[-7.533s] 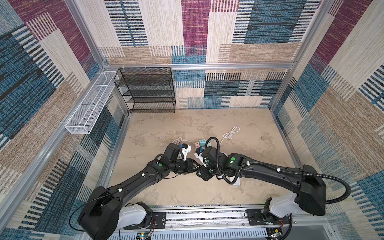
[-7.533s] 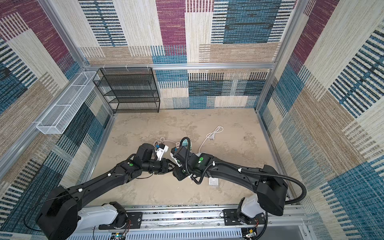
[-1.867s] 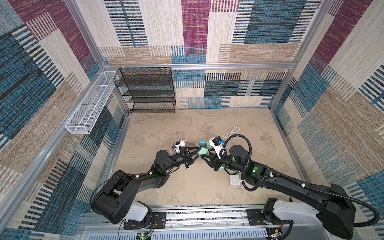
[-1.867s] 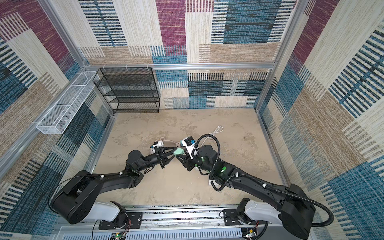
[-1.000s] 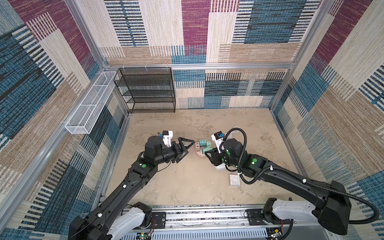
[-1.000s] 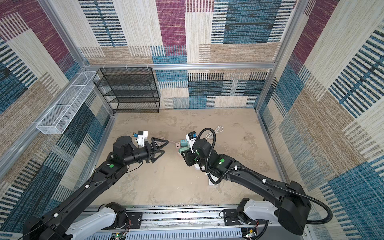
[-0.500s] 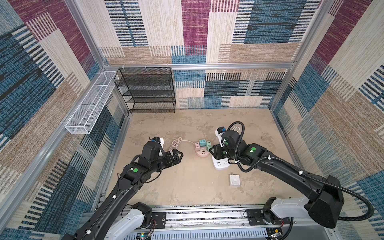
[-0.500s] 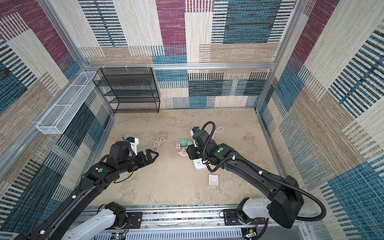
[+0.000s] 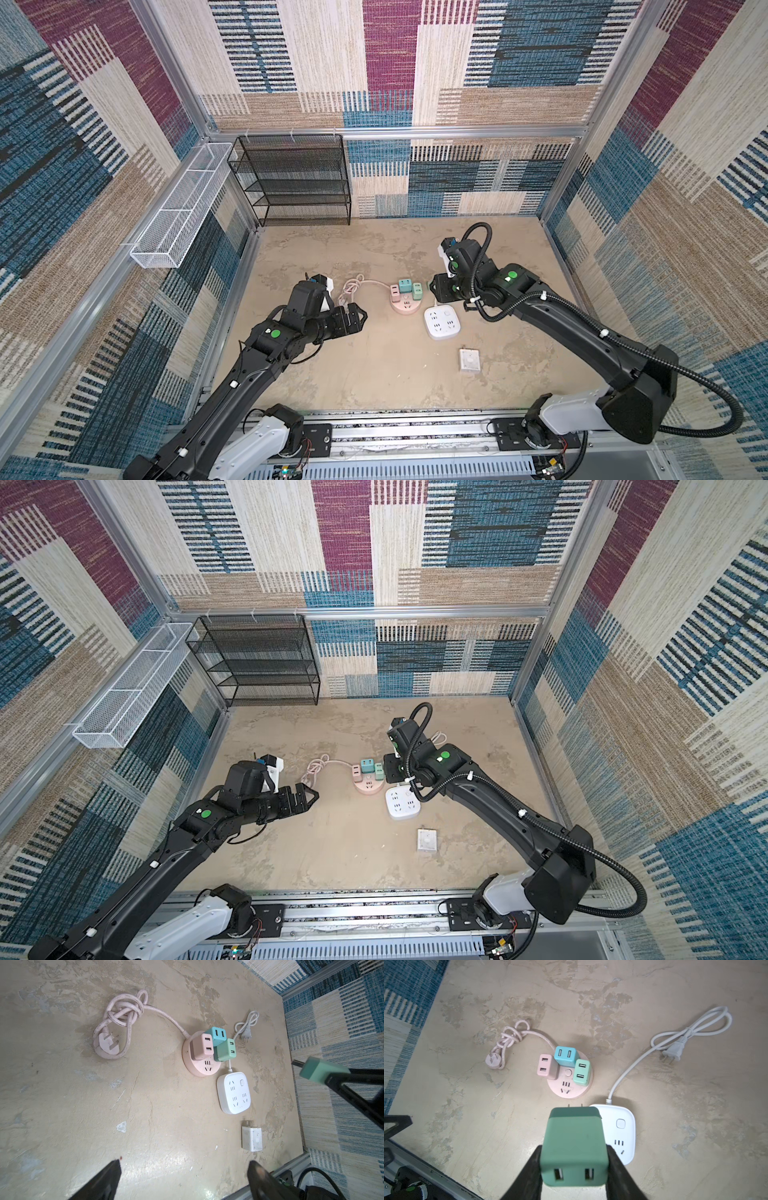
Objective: Insert the plug
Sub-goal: 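Carry the green adapter above the white power strip with right gripper while left withdraws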
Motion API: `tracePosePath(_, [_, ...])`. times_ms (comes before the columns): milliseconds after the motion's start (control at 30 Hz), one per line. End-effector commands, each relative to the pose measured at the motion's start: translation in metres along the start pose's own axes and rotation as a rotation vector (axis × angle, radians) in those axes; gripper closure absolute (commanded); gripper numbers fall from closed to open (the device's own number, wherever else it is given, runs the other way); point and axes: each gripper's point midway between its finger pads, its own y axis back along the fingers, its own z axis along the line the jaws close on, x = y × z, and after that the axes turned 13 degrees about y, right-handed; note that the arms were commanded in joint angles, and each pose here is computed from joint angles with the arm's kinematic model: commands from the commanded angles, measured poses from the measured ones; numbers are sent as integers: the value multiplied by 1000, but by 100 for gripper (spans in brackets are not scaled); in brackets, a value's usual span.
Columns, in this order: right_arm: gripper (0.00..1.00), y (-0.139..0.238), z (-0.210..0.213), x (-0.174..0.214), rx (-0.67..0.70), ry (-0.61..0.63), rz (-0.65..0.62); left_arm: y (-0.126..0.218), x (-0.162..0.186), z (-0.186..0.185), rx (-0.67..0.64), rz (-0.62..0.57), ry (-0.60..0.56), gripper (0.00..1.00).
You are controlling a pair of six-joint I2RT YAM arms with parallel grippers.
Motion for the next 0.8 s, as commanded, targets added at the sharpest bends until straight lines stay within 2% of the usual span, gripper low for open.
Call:
tracePosePath(0, [100,-6,4,14,-52,42,102,0,3,0,12,9,-39,1])
tracePosePath(333, [100,-35,10,36,-105,54,264,-3,6,4,5,18,-60,2])
tracePosePath(767, [100,-50,-3,58,-33,67,392,-4,8,7,-10,31,-87,3])
